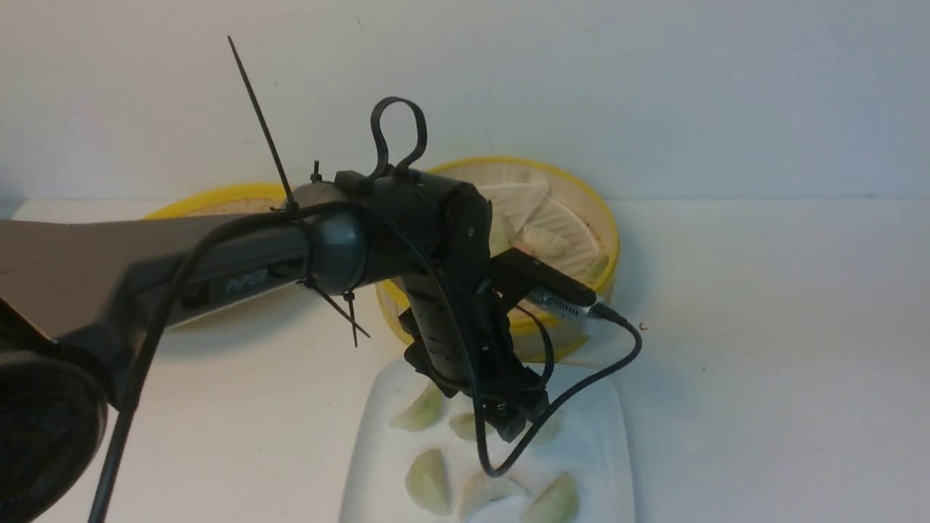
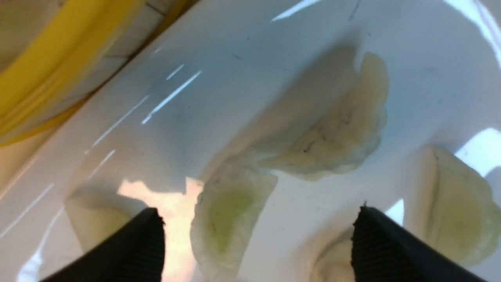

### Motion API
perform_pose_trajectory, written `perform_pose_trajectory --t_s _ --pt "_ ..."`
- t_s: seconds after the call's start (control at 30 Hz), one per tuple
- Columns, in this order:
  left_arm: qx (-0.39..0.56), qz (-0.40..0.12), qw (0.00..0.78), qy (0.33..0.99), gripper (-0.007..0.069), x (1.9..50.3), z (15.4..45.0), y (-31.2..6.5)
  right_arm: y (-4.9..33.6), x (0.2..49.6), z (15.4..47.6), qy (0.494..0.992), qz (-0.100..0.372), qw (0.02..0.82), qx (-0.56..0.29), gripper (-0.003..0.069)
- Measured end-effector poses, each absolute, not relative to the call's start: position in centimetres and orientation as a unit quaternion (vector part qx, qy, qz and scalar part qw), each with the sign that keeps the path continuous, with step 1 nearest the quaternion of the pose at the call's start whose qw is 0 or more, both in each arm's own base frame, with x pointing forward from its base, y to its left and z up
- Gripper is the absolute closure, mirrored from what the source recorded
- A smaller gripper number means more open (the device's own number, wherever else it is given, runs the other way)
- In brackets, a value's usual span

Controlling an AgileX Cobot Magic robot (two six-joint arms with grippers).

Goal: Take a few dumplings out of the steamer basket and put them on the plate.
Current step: Use the right arm to grab a dumpling from inside the steamer

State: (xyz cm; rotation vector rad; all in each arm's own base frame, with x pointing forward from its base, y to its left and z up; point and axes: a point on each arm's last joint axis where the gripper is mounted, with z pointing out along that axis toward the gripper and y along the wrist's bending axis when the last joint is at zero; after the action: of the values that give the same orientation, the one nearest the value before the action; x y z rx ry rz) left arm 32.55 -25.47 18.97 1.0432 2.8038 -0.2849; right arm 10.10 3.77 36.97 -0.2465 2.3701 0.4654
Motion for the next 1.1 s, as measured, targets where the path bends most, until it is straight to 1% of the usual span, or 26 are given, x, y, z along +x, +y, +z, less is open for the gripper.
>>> perform_pose_trajectory --t_s 0.07,0.1,0.13,0.2,0.27,0.3,0.33,0.4,0.43,0.5,0.57,0.73,0.87,0.9,1.03,1.07,1.1 --pt "0.339 -0.093 0.077 0.933 0.0101 32.8 21.2 -25.5 3.8 10.1 37.1 0.914 0.179 0.350 -0.097 0.0669" --pt "0.336 -0.091 0.082 0.934 0.0139 32.8 22.5 -25.5 3.8 10.3 37.3 0.914 0.179 0.351 -0.098 0.0669" --pt "0.332 -0.094 0.100 0.933 0.0188 32.8 24.8 -25.4 3.8 10.6 37.8 0.913 0.181 0.351 -0.099 0.0669" --pt "0.331 -0.096 0.118 0.931 0.0278 32.6 27.2 -25.1 3.9 11.3 38.3 0.913 0.184 0.350 -0.100 0.0669" --pt "0.331 -0.107 0.158 0.924 0.0489 31.2 31.8 -24.2 4.3 13.9 39.4 0.913 0.201 0.339 -0.107 0.0669" --pt "0.332 -0.109 0.163 0.923 0.0538 30.8 32.7 -23.8 4.5 14.6 39.6 0.911 0.207 0.338 -0.111 0.0669" --pt "0.333 -0.112 0.176 0.920 0.0571 30.0 34.1 -23.2 4.7 15.9 39.6 0.913 0.215 0.327 -0.116 0.0669" --pt "0.333 -0.119 0.197 0.914 0.0615 28.2 36.6 -21.9 5.2 18.5 39.6 0.909 0.230 0.316 -0.141 0.0669" --pt "0.333 -0.122 0.207 0.912 0.0623 27.0 37.7 -21.1 5.4 19.9 39.3 0.909 0.236 0.309 -0.153 0.0669" --pt "0.332 -0.126 0.217 0.909 0.0629 26.0 38.5 -20.4 5.7 21.2 39.0 0.907 0.239 0.305 -0.165 0.0669" --pt "0.330 -0.135 0.229 0.906 0.0631 23.3 39.6 -18.5 7.0 24.7 37.8 0.904 0.243 0.297 -0.186 0.0669" --pt "0.320 -0.153 0.235 0.905 0.0631 19.6 39.7 -16.0 10.6 30.8 35.4 0.898 0.247 0.291 -0.220 0.0664" --pt "0.314 -0.169 0.235 0.904 0.0631 17.5 39.3 -14.8 13.2 36.0 31.8 0.905 0.243 0.259 -0.236 0.0643" --pt "0.314 -0.170 0.235 0.904 0.0631 17.4 39.3 -14.8 13.3 36.2 31.6 0.905 0.241 0.257 -0.237 0.0639" --pt "0.313 -0.182 0.252 0.897 0.0631 15.9 40.0 -13.8 14.7 41.5 27.1 0.915 0.221 0.230 -0.247 0.0577" --pt "0.313 -0.183 0.253 0.897 0.0631 15.8 40.1 -13.7 14.8 41.8 27.1 0.914 0.220 0.233 -0.248 0.0573" --pt "0.313 -0.185 0.258 0.895 0.0631 15.6 40.4 -13.6 15.0 42.9 25.8 0.917 0.217 0.226 -0.248 0.0551"
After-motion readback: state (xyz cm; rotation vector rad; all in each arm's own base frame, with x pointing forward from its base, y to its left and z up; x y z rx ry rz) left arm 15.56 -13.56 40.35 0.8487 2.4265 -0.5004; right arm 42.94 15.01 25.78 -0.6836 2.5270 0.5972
